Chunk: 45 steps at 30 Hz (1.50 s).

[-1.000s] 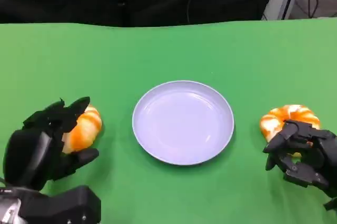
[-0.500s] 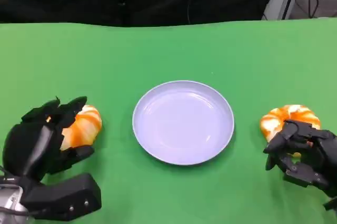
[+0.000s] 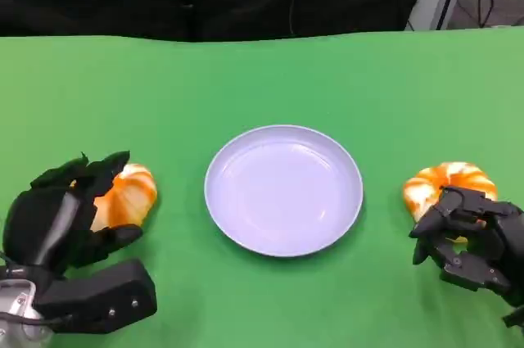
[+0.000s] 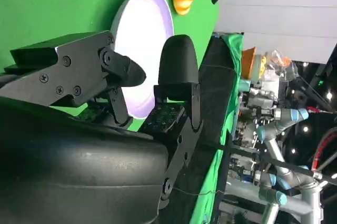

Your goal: Grasp the bread from the table and place it into the plate.

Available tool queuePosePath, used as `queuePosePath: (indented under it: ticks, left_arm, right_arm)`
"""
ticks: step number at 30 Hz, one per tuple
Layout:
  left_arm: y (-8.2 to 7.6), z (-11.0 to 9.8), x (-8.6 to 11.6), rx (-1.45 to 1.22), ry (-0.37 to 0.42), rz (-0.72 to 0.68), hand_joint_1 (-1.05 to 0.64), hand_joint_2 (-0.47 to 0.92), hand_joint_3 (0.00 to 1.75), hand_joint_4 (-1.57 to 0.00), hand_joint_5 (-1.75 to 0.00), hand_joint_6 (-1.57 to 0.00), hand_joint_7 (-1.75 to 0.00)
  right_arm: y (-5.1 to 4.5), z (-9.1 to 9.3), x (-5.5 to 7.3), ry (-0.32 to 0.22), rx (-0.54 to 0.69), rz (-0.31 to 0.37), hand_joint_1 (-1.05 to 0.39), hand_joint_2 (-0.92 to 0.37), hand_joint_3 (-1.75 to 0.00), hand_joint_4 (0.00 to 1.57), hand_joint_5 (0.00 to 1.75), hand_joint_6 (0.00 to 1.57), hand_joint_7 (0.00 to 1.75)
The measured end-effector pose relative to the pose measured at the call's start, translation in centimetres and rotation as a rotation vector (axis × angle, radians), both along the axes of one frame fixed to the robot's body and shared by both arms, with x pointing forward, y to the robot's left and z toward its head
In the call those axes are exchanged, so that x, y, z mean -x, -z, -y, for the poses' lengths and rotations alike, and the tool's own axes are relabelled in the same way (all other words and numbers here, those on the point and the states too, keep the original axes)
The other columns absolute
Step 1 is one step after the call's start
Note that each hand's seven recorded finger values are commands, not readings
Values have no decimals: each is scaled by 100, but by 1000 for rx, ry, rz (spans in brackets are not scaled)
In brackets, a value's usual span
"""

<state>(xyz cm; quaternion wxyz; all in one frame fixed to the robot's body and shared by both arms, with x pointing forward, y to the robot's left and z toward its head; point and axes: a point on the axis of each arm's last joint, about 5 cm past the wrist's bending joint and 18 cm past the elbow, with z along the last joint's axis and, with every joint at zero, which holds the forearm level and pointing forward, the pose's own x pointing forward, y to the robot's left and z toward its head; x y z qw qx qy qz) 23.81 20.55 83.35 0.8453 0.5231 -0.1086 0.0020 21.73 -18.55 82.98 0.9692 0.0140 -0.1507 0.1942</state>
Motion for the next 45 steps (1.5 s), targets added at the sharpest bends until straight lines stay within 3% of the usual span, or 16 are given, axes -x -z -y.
queuePosePath:
  ticks: [45]
  left_arm:
    - [-7,87,-138,6,38,-140,-79,92,25,-42,0,-49,0]
  right_arm:
    - [0,-1,1,6,0,3,7,-77,-79,81,151,84,111]
